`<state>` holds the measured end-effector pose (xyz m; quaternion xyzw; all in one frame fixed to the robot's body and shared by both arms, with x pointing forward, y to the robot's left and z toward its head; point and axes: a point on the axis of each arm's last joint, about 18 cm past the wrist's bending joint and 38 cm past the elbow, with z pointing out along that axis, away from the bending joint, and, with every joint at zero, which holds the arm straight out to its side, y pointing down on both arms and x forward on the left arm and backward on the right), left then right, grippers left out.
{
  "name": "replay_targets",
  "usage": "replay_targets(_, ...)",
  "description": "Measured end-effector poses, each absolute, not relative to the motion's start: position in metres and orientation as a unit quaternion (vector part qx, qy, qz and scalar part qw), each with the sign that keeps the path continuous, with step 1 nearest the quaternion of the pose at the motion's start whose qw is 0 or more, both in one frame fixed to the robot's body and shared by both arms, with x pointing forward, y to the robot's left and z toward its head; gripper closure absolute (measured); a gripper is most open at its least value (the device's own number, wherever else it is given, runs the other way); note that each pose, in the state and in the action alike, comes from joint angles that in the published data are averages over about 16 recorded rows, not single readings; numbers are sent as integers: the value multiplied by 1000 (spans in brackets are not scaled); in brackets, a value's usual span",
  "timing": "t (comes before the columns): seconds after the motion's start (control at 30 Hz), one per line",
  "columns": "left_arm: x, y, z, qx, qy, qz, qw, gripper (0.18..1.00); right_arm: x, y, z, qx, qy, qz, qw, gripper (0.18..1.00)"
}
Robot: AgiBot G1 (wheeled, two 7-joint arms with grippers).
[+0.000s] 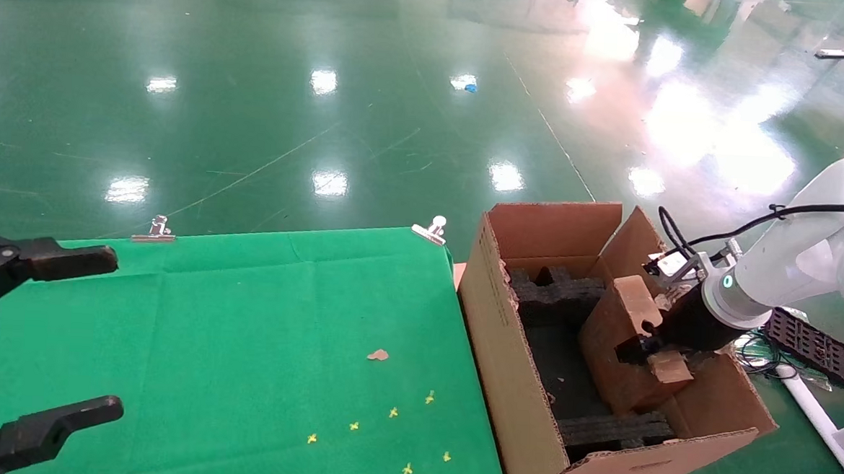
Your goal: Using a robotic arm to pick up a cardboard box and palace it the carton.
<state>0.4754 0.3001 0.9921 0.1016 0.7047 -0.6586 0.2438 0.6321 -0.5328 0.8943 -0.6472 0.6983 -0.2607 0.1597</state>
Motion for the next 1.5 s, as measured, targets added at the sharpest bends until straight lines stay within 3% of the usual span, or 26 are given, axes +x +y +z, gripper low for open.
replay_targets(0.4, 475, 300, 992, 102, 705, -659, 244, 214, 632, -533, 895, -648, 699, -262, 150, 826)
replay_targets(0.63, 475, 300, 992, 102, 705, -659, 244, 188, 631, -529, 897, -653, 698, -255, 146, 737)
replay_targets(0.9, 475, 300, 992, 102, 705, -659, 244, 184, 630, -521, 907, -660, 693, -247, 151, 576)
replay_targets(1.1, 475, 300, 992, 102, 705, -659, 244, 184, 631, -514, 943, -669, 674, -258, 175, 446)
replay_targets(1.5, 475, 300, 992, 102, 705, -659, 244, 184, 618, -501, 1064, -685, 593, -333, 260, 243)
